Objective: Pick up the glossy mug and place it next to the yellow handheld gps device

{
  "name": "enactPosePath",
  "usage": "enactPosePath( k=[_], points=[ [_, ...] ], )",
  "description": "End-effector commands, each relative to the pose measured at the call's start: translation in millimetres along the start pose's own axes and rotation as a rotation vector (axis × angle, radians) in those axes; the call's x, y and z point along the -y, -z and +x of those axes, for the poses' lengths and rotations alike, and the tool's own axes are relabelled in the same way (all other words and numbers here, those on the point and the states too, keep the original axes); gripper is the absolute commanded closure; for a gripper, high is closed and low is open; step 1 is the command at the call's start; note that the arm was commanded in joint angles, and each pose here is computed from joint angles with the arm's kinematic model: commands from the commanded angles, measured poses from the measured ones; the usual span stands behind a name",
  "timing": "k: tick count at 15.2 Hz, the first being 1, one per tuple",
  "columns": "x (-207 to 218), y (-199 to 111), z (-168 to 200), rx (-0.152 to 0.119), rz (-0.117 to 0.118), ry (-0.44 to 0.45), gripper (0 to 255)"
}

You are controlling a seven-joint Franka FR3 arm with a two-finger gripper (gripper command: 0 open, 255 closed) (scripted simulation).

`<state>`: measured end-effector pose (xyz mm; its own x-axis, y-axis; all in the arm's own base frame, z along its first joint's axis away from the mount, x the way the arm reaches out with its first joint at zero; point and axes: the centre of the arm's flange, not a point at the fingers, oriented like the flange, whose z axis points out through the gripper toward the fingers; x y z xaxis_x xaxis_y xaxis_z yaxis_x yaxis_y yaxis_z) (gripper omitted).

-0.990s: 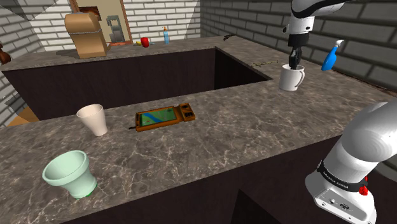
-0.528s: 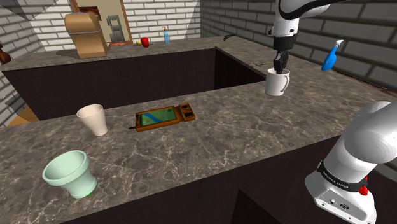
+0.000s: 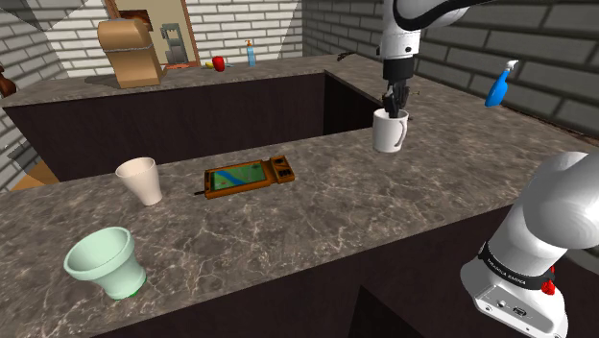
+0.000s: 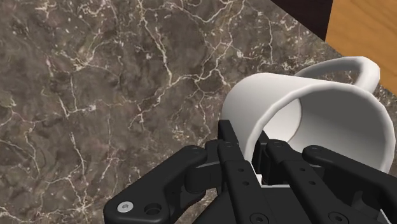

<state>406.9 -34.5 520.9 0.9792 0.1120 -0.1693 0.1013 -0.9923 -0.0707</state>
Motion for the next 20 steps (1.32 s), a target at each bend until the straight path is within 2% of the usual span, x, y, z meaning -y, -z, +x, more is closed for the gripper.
enactPosePath(
  k=[1,20],
  points=[
    [23,0,13,0.000,0.001,-0.002,255],
    [248,4,122,0.000,0.001,-0.002,255]
  ],
)
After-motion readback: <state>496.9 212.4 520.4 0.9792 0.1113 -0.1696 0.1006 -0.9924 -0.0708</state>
